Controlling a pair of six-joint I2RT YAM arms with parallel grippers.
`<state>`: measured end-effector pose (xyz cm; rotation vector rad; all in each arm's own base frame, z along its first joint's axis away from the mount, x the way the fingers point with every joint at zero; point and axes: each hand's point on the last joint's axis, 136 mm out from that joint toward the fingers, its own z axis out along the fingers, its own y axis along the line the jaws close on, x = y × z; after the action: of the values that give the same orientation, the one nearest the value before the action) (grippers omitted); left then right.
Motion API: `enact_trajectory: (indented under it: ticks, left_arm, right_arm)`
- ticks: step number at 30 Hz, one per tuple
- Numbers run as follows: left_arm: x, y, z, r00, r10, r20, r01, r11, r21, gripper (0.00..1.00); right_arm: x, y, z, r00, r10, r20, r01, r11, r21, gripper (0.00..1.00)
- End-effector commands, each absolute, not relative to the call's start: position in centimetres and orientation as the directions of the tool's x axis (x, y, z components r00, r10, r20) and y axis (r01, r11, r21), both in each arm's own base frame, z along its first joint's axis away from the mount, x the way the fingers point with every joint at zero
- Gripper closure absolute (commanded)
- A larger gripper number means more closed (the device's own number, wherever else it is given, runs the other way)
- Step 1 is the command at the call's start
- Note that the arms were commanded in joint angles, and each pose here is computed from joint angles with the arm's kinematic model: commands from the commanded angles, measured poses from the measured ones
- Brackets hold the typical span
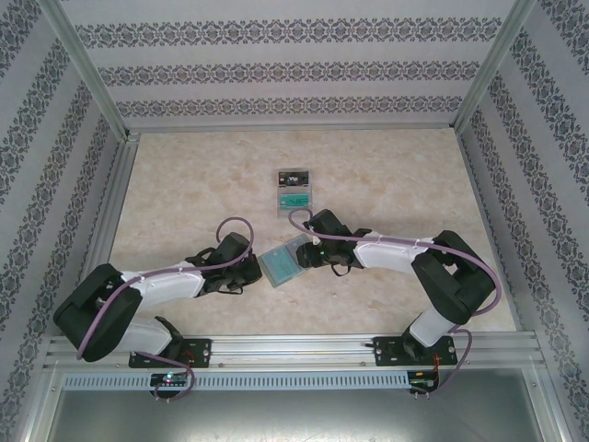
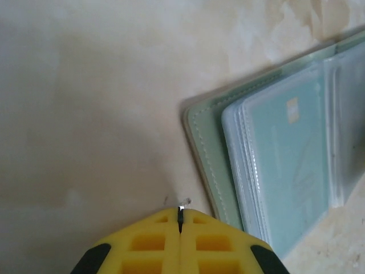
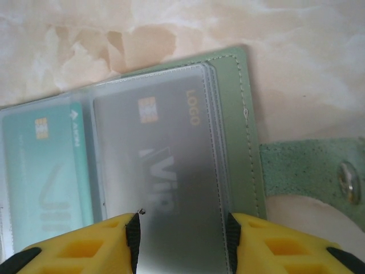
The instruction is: Take the credit cards out of the card holder
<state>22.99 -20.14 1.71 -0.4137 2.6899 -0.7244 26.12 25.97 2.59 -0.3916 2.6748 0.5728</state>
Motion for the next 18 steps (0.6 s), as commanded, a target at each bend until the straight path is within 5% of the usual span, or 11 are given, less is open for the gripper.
enact_trajectory:
  ticks: [1, 18]
  left_arm:
    - [23.7, -21.3, 2.0, -0.902, -0.359, -0.239, -0.179, 0.816, -0.549, 1.00]
    - [23.6, -21.5, 1.1, -0.912, -0.340, -0.230, -0.175, 0.830, -0.530, 1.00]
  right_arm:
    - [25.6, 26.7, 2.6, -0.892, -0.209, -0.401, -0.355, 0.873, 0.334, 0.53]
    - [23.6, 31.1, 4.2, -0.906, -0.199, -0.375, -0.373, 0.795, 0.479, 0.50]
